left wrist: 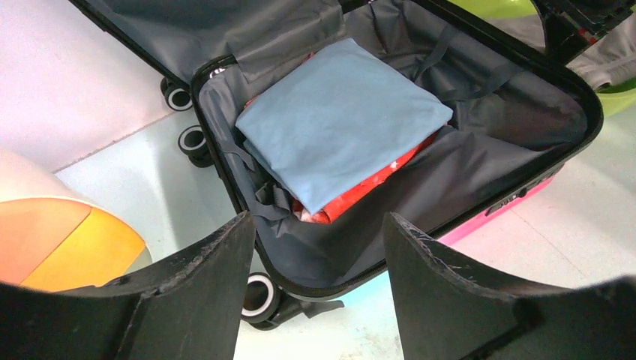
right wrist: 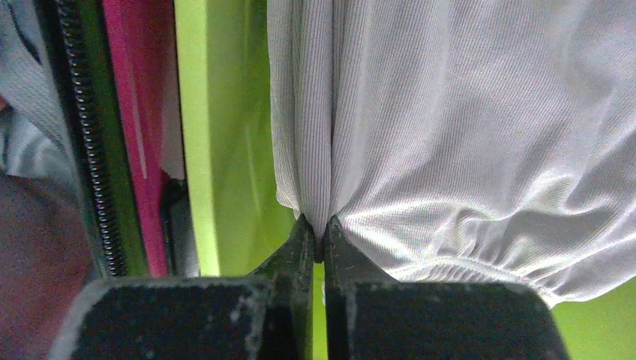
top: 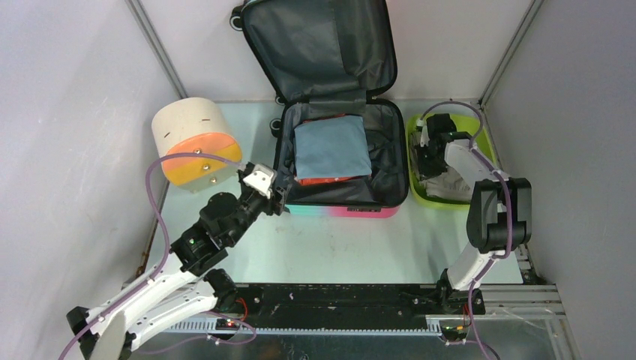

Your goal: Open, take out, and arrange the luggage

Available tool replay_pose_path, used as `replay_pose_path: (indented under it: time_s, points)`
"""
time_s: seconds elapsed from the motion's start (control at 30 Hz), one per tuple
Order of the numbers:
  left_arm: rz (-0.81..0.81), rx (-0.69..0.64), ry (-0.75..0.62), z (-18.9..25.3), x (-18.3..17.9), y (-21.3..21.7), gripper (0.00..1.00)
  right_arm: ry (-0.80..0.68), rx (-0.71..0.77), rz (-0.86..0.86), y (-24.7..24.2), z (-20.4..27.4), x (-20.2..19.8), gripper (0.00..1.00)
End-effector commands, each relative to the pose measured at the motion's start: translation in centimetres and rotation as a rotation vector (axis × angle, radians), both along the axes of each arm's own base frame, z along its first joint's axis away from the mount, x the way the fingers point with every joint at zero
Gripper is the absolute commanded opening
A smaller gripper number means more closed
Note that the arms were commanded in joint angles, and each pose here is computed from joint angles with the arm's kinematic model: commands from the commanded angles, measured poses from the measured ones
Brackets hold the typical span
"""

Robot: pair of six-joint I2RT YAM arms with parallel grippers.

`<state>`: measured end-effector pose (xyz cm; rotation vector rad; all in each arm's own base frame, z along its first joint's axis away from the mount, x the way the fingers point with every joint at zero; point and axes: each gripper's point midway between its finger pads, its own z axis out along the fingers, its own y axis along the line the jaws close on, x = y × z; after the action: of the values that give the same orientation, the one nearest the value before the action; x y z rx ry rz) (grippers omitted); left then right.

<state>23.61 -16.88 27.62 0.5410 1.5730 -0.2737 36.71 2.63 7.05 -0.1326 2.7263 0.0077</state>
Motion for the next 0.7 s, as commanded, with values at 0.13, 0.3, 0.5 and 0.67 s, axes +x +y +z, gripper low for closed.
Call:
replay_pose_path:
  time_s: [0.13, 0.3, 0.5, 0.67]
  points:
    - [0.032, 0.04, -0.045, 0.3, 0.2, 0.9, 0.7, 0.058, 0.173, -0.097, 2.7, 0.2, -0.4, 0.28]
    - [0.035, 0.044, -0.054, 0.2, 0.3, 1.0, 0.71, -0.089, 0.233, -0.123, 1.6, 6.1, 1.8, 0.54]
    - [0.036, 0.063, -0.05, 0.1, 0.5, 0.9, 0.71, -0.272, 0.153, -0.239, -4.3, 11.0, 5.1, 0.6]
    - [0.041, 0.064, -0.056, 0.1, 0.4, 1.1, 0.71, -0.263, 0.039, -0.331, -8.8, 10.0, 7.4, 0.6]
